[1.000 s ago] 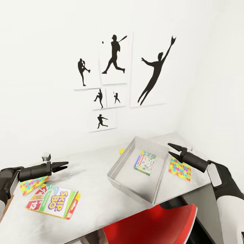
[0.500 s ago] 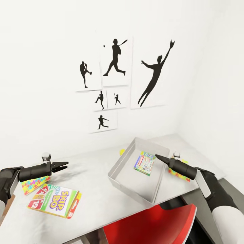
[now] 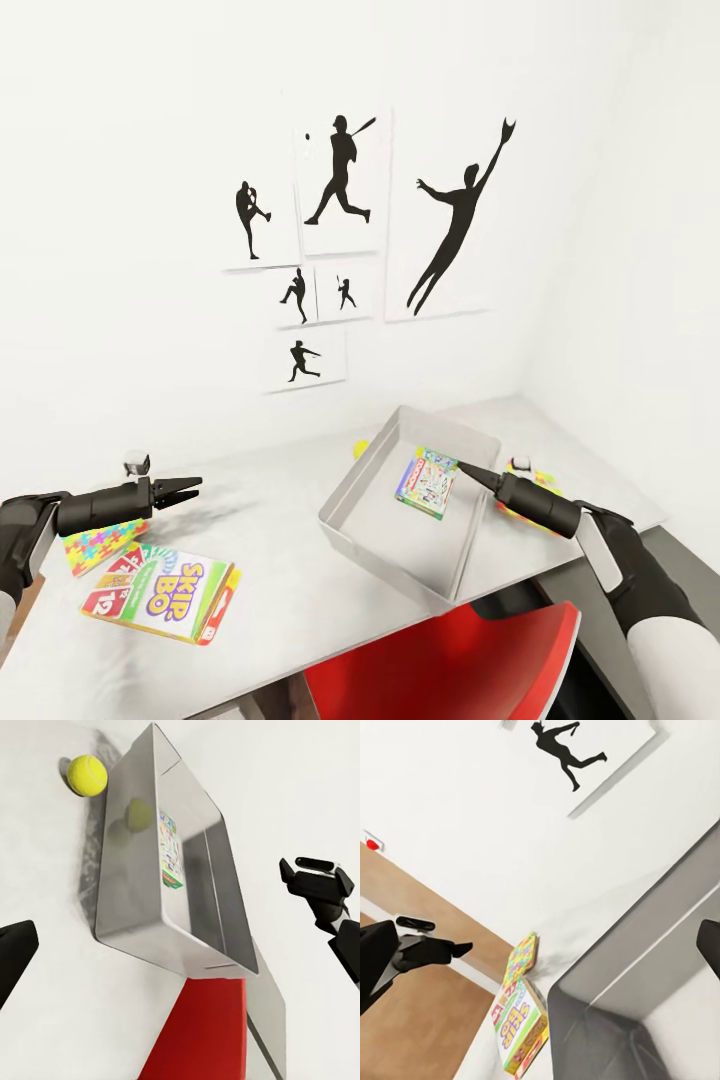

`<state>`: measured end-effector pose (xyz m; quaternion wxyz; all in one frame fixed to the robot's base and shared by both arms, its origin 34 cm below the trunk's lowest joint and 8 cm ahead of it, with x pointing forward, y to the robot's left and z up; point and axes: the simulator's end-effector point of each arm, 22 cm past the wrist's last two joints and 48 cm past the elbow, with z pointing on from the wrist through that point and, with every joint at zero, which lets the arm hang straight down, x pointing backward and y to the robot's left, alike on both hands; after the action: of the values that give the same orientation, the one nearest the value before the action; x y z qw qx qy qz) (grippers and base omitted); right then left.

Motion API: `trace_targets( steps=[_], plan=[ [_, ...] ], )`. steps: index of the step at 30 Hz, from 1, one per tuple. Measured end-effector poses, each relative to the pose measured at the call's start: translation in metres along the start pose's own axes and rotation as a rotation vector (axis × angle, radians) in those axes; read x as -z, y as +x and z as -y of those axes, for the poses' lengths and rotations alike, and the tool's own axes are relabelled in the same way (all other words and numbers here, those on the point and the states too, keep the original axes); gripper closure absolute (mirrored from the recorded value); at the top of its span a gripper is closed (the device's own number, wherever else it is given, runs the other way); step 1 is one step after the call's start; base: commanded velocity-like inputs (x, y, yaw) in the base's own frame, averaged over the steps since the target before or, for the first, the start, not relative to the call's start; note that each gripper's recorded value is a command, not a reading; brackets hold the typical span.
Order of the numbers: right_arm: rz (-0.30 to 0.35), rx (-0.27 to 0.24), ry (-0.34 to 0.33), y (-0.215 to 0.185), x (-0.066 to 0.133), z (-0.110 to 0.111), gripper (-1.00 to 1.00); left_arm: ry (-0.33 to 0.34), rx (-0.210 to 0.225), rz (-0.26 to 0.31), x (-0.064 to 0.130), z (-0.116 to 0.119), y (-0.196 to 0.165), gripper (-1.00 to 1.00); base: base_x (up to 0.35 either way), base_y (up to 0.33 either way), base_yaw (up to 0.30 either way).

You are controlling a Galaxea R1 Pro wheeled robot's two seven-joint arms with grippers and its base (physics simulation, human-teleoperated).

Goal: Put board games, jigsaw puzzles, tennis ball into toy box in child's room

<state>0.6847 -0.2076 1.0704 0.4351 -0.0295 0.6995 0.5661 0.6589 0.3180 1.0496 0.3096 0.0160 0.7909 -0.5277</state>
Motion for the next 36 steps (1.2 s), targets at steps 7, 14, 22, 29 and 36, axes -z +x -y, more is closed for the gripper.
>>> trace_targets(
  steps=[7, 14, 22, 29, 36],
  plan=[
    [0.004, 0.000, -0.003, -0.0001, -0.0013, -0.0010, -1.00, -0.001, 0.000, 0.000, 0.0002, -0.0002, 0.0000, -1.00, 0.000, 0.000, 0.000],
    [0.008, 0.002, -0.001, -0.0026, 0.0007, -0.0010, -1.00, -0.001, -0.002, 0.000, 0.0005, 0.0005, -0.0004, -1.00, 0.000, 0.000, 0.000],
    [0.015, 0.009, 0.001, -0.0072, 0.0040, -0.0029, -1.00, 0.002, -0.007, 0.002, 0.0010, 0.0041, -0.0016, -1.00, 0.000, 0.000, 0.000],
    [0.020, 0.011, 0.002, -0.0092, 0.0048, -0.0032, -1.00, 0.002, -0.009, 0.004, 0.0017, 0.0046, -0.0023, -1.00, 0.000, 0.000, 0.000],
    [0.021, 0.011, 0.004, -0.0095, 0.0049, -0.0030, -1.00, 0.002, -0.009, 0.003, 0.0016, 0.0048, -0.0022, -1.00, 0.000, 0.000, 0.000]
  ],
)
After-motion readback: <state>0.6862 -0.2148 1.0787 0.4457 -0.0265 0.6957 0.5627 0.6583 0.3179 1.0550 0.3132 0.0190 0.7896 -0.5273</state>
